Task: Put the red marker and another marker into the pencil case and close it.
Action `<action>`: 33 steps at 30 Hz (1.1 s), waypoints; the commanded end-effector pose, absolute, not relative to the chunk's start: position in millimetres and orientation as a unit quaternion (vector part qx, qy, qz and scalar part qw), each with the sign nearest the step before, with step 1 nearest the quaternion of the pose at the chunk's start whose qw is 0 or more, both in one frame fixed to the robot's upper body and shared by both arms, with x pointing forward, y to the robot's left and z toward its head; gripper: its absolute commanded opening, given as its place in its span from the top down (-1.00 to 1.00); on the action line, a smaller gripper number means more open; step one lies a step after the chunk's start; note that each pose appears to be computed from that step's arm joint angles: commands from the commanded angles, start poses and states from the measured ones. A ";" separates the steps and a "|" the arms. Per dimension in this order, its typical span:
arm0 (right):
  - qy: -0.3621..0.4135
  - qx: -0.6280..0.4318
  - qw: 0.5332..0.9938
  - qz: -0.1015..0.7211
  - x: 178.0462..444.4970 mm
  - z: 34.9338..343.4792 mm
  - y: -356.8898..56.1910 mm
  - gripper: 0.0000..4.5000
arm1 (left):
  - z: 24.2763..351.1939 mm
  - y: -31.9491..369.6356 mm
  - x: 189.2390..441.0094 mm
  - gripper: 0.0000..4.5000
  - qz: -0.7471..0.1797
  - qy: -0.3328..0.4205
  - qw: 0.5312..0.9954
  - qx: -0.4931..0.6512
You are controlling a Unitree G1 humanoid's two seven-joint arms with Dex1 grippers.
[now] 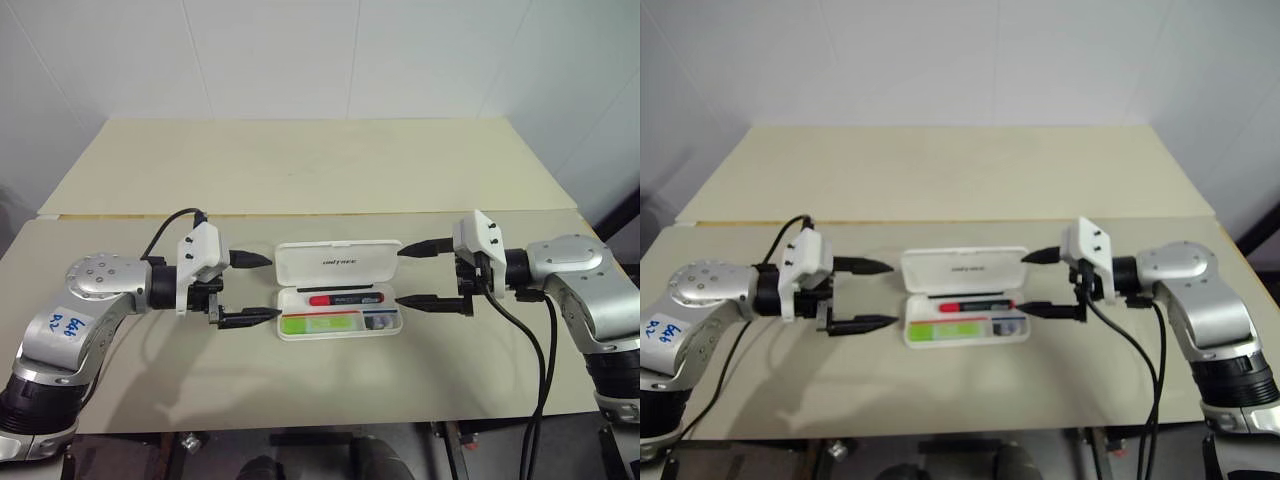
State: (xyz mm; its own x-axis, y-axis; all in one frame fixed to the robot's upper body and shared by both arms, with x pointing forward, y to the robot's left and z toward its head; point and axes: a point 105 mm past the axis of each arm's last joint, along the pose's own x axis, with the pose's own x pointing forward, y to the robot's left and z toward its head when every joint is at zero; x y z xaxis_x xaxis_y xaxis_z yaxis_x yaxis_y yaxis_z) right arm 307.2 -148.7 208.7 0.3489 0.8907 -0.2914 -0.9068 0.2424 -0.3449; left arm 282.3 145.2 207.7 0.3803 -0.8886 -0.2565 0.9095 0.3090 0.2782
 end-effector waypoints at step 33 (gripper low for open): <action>-0.066 -0.108 0.866 0.483 329.4 241.6 -166.1 -0.98 | 227.9 179.8 297.4 -1.00 -0.388 -0.030 0.915 0.103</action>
